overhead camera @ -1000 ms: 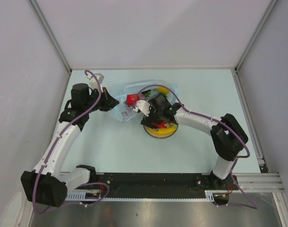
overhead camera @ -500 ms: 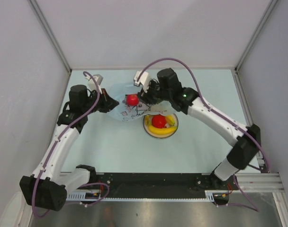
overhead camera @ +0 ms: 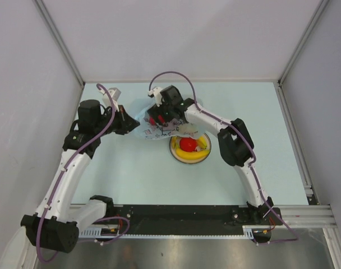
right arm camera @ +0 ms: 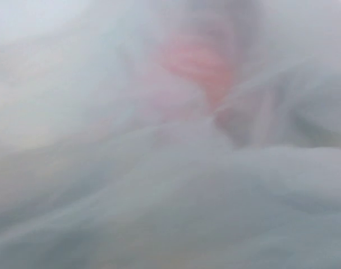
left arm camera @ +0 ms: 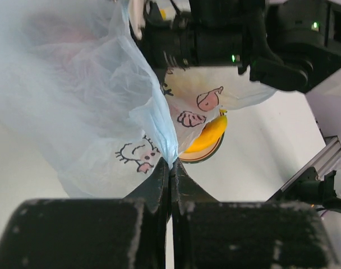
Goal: Take the fake fruits out of the plastic bag
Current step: Take out the fake fruit from the plastic bag, then place the fake fruit on the plate, then adjust the fake fruit on the plate.
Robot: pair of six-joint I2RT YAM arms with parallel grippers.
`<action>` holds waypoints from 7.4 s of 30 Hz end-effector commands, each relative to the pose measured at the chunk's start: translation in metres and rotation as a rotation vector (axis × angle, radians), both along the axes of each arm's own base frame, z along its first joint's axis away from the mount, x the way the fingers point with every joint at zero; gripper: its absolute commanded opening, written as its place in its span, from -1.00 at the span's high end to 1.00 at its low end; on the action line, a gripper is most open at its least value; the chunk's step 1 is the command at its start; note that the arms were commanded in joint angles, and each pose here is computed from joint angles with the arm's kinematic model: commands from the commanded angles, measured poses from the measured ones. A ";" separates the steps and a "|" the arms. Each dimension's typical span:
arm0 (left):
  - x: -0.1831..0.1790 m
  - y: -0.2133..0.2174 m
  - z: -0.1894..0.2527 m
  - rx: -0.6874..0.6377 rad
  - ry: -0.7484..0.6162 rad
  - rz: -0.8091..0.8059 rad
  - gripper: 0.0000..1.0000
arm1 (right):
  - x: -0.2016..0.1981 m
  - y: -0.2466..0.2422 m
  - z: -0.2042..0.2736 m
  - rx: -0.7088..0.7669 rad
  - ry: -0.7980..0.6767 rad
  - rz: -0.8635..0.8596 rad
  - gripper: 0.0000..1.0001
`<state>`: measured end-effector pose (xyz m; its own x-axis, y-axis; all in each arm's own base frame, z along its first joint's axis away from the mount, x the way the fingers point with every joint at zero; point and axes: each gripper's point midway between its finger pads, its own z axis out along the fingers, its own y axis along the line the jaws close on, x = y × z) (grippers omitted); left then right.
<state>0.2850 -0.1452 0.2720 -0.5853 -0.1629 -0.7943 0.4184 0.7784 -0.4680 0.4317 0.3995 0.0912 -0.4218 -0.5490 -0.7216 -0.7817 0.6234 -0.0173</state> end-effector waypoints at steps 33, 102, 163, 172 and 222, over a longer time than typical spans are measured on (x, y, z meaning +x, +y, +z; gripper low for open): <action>0.052 0.000 0.019 -0.019 -0.069 0.028 0.99 | -0.136 -0.076 0.154 0.165 0.006 0.396 0.21; 0.057 -0.005 0.021 -0.061 -0.075 0.008 0.99 | -0.125 -0.186 -0.007 -0.241 0.081 0.189 0.18; 0.054 -0.009 0.014 -0.086 -0.047 -0.007 0.99 | -0.160 -0.152 0.048 -0.152 -0.037 0.534 -0.75; 0.049 -0.005 0.017 -0.064 -0.065 0.000 0.99 | -0.170 -0.130 -0.003 -0.246 -0.026 0.753 -0.40; 0.048 -0.006 0.020 -0.081 -0.080 0.002 0.99 | -0.166 -0.088 -0.010 -0.074 0.307 0.339 0.21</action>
<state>0.3319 -0.1514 0.2749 -0.5607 -0.2113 -0.8006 0.4305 0.7516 -0.4998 0.2461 0.3021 0.0781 -0.3531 -0.7749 -0.5242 -0.9352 0.2761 0.2219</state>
